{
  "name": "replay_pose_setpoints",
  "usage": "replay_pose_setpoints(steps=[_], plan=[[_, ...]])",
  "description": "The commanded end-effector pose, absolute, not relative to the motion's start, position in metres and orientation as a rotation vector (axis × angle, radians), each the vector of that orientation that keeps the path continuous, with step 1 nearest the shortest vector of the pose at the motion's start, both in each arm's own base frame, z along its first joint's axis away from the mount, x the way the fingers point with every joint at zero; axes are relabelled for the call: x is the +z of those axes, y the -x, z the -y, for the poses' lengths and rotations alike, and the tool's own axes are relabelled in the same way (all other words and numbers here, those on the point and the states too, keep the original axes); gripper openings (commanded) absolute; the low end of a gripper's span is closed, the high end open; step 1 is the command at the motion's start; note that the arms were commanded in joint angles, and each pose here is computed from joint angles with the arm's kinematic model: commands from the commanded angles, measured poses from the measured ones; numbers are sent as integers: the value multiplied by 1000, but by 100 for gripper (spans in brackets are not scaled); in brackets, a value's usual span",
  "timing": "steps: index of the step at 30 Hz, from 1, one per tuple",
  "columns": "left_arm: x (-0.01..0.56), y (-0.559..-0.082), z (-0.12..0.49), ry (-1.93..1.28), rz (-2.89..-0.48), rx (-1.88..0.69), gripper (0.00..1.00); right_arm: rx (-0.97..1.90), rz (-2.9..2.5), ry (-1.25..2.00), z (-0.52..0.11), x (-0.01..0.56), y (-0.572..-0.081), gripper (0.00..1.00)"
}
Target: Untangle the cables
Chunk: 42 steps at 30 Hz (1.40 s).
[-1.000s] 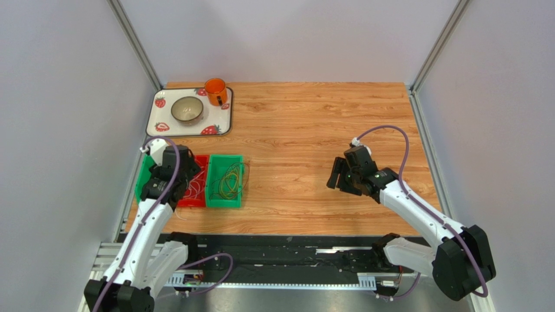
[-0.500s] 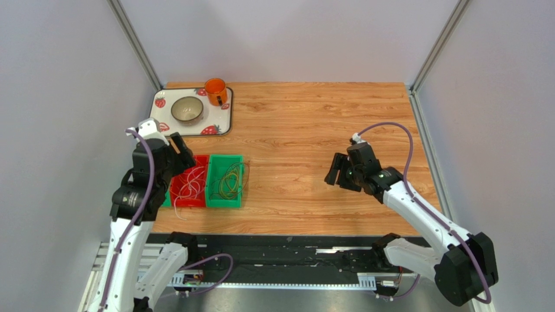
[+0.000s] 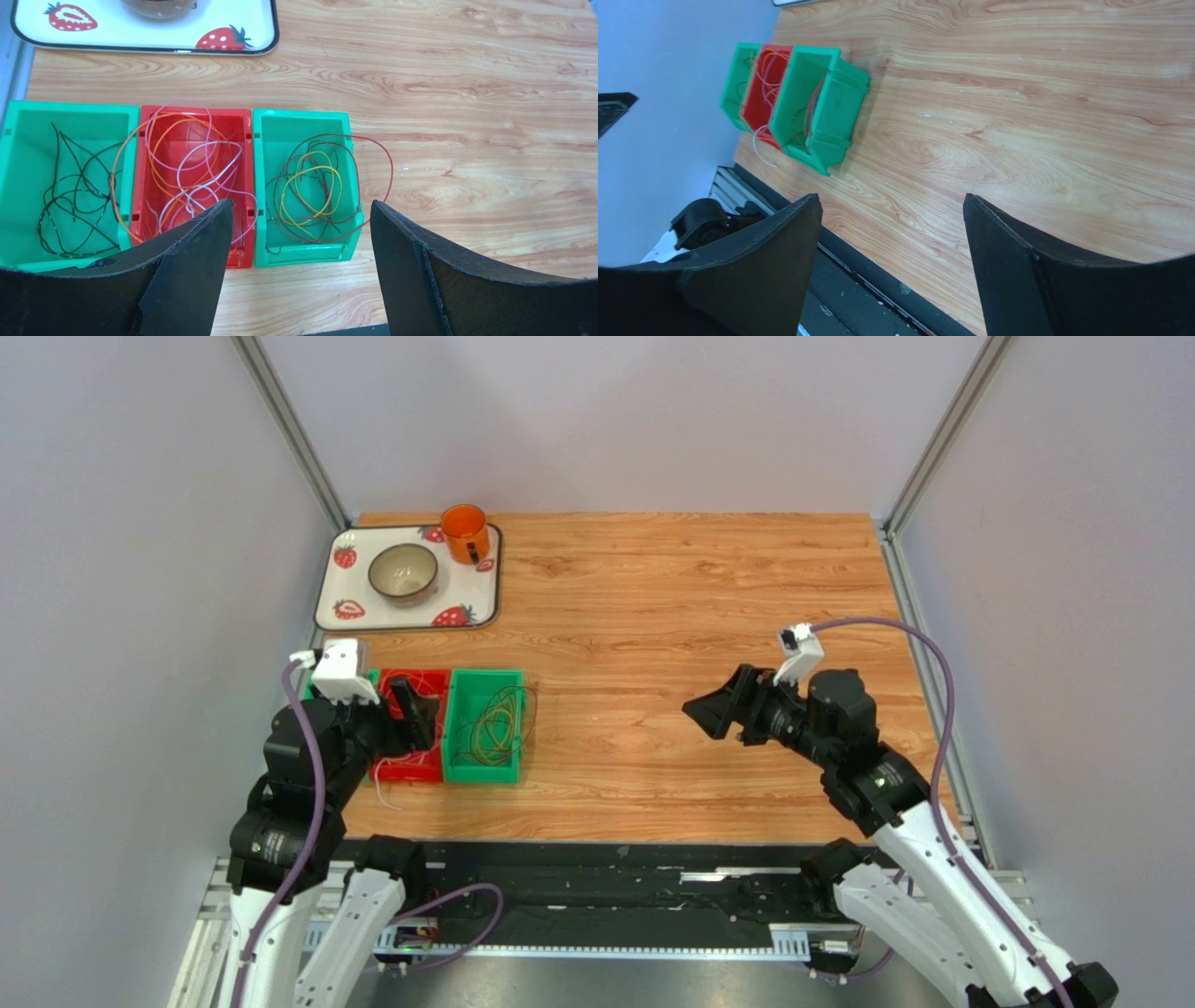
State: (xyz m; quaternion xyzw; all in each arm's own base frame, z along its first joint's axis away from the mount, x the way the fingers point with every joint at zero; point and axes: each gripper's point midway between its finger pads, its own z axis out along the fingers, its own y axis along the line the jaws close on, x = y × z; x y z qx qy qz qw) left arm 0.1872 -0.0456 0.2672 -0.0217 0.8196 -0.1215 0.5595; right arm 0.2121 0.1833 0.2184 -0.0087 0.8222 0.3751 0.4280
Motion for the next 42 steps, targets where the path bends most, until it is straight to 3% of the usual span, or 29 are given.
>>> replay_pose_setpoints(steps=[1, 9, 16, 40, 42], plan=[[280, -187, 49, 6, -1855, -306, 79, 1063, -1895, -6, -190, 243, -208, 82], [281, -185, 51, -12, -1840, -316, 80, 1154, -1597, -50, -177, 290, -196, 86], [283, -182, 51, -13, -1820, -316, 79, 1049, -1479, -94, -148, 316, -190, 93], [281, -183, 49, -9, -1819, -308, 79, 962, -1498, -135, -131, 302, -186, 93], [281, -183, 49, -9, -1818, -308, 79, 962, -1487, -128, -131, 303, -186, 89]])
